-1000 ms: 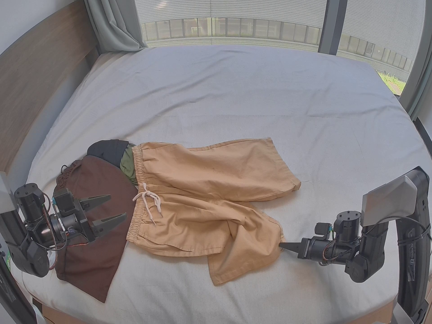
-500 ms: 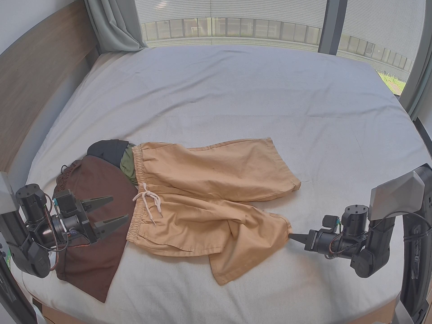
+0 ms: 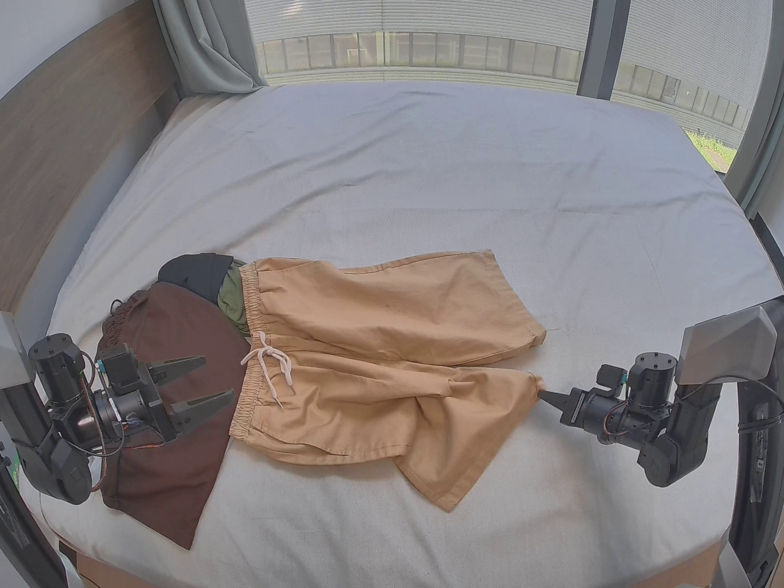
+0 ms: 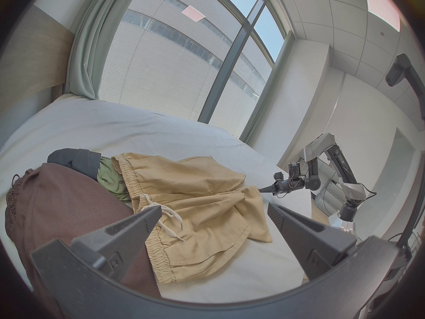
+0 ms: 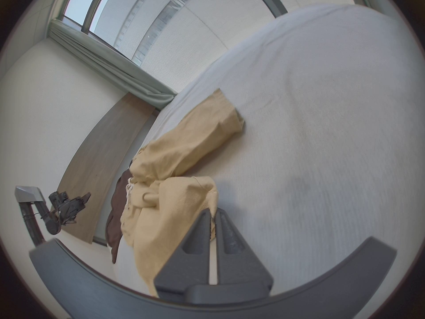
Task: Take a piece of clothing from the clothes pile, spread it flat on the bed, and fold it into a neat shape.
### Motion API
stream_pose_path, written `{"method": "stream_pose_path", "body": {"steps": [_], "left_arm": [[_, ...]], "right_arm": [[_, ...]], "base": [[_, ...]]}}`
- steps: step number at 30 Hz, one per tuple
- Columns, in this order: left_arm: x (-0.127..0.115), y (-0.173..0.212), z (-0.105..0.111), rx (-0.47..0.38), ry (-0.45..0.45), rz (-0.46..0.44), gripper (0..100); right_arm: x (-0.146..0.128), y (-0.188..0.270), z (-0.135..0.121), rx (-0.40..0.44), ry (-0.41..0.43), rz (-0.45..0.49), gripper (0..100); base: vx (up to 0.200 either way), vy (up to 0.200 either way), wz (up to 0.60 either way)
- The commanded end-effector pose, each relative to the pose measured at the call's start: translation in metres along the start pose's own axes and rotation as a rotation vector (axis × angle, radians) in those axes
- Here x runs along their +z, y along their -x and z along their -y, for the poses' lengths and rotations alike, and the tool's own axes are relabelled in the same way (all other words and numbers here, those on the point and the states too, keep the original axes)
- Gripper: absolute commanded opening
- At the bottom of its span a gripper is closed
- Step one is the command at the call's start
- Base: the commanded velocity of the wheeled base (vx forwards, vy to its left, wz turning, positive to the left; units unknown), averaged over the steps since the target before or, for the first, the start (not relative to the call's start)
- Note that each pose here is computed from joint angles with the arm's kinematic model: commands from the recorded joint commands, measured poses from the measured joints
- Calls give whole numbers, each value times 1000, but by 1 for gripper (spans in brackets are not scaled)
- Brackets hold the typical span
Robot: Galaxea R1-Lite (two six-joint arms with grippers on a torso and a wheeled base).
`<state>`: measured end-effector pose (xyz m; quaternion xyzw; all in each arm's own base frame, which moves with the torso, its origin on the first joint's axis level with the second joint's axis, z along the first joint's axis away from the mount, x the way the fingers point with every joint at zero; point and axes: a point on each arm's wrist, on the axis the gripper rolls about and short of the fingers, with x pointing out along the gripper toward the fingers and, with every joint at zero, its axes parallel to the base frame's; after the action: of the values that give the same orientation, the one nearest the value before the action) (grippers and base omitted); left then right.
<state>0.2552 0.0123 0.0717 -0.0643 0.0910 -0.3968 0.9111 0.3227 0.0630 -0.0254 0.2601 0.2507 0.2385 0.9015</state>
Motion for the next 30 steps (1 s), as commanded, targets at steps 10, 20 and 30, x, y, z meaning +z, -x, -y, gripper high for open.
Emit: {"method": "stream_pose_path", "body": {"steps": [10,20,30], "left_arm": [[0,-1,2,-8,0,-2,100],[0,-1,2,-8,1,-1,100],[0,-1,1,-8,0,0,100]], "right_arm": [[18,-25,0,6,46,109,0],[31,-37,0,-5,68,185,0],[33,-38,-1,2,76,192,0]], "base": [[0,0,0],[0,0,0],[0,0,0]]}}
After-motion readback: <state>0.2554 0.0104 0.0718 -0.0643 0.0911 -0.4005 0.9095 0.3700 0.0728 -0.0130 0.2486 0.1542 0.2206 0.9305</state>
